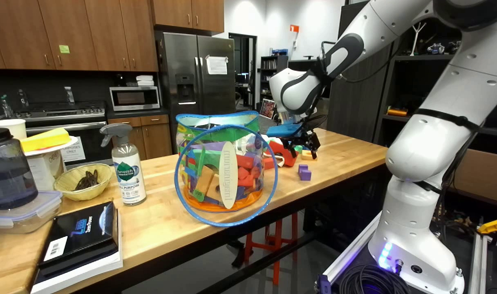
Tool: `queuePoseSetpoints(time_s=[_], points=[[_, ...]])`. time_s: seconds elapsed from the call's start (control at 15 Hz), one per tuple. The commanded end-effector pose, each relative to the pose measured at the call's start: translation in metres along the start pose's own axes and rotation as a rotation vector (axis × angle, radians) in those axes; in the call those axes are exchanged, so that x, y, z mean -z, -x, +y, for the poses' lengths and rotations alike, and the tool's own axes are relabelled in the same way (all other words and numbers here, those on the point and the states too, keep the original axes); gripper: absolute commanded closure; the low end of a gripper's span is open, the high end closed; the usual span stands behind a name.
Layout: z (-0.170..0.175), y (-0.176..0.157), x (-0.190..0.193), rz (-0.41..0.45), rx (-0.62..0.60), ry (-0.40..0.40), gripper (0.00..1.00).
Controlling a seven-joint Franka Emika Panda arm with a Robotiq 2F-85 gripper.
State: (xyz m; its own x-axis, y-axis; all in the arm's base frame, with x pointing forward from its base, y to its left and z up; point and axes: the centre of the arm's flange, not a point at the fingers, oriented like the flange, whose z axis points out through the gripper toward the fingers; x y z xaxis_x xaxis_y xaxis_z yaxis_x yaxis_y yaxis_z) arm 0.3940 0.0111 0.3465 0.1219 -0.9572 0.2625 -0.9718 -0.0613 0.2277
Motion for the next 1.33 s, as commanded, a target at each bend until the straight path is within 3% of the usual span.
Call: queuePoseSetpoints(time_s=[0.0,0.53,1.27], points=[[-0.001,0.004,0.003,-0.005,-0.062,-0.033,0.00],[-0.008,0.006,0.005,-0.014,-0.158,-0.106,0.00],[-0.023,0.008,0.008,-0.075,-0.283,-0.371,0.00]])
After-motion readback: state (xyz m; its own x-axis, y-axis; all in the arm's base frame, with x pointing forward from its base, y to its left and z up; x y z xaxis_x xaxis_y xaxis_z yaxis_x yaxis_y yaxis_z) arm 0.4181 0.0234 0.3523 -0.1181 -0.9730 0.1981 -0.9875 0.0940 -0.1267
